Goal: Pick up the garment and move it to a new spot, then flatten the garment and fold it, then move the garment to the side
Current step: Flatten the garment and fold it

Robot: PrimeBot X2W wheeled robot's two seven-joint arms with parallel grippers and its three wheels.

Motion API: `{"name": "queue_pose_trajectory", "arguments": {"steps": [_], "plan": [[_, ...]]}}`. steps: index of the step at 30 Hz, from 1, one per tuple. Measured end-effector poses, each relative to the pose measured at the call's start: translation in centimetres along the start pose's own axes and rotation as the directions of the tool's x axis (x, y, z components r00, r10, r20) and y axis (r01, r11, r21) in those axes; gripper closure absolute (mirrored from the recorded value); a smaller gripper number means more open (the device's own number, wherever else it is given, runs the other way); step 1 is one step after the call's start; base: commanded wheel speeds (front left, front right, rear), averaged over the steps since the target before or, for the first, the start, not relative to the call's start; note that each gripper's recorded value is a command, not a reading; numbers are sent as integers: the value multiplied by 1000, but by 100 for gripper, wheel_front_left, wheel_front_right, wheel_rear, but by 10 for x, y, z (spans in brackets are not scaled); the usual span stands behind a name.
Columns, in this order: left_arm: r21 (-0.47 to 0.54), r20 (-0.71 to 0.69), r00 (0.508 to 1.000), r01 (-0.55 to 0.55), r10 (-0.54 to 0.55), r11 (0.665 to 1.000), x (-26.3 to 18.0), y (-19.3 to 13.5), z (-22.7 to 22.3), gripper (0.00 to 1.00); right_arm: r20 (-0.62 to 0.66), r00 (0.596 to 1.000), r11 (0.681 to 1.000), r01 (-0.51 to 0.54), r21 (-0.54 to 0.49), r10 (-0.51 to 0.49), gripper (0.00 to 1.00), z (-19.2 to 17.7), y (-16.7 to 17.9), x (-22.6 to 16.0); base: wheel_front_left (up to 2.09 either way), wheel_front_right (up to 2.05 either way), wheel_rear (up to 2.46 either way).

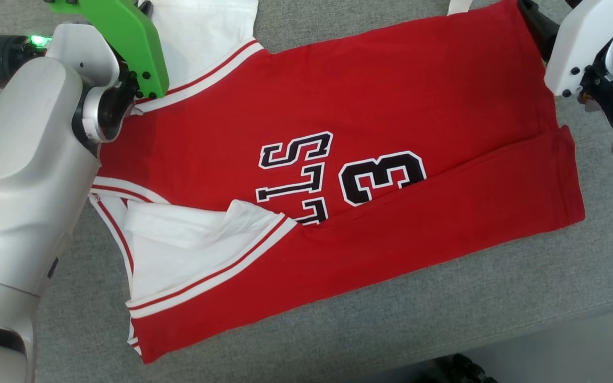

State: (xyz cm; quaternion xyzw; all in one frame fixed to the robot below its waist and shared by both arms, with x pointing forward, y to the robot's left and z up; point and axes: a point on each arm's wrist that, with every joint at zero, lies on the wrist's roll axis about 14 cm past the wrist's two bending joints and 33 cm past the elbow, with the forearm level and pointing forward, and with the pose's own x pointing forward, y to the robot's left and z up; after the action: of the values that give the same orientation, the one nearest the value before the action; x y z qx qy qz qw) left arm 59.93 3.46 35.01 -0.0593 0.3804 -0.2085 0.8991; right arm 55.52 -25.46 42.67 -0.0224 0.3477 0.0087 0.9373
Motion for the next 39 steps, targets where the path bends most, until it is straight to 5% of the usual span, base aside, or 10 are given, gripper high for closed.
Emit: {"name": "queue_pose_trajectory", "arguments": {"steps": [11,18,25,39], "plan": [[-43,33,998,48,-47,998,-10,5,13,100,-75,996,981,33,-190,-48,0,-15,-17,-10,0,0,0],[-48,36,997,66,-64,997,-9,7,12,100,-62,998,980,16,-200,-29,0,-32,-11,3,0,0,0],[-49,42,997,67,-65,997,-11,9,12,100,5,1000,978,0,-210,1,0,-12,-3,19,0,0,0],[-71,48,997,70,-67,995,-8,12,7,100,-156,986,974,-85,-209,53,0,-37,14,58,0,0,0]]}}
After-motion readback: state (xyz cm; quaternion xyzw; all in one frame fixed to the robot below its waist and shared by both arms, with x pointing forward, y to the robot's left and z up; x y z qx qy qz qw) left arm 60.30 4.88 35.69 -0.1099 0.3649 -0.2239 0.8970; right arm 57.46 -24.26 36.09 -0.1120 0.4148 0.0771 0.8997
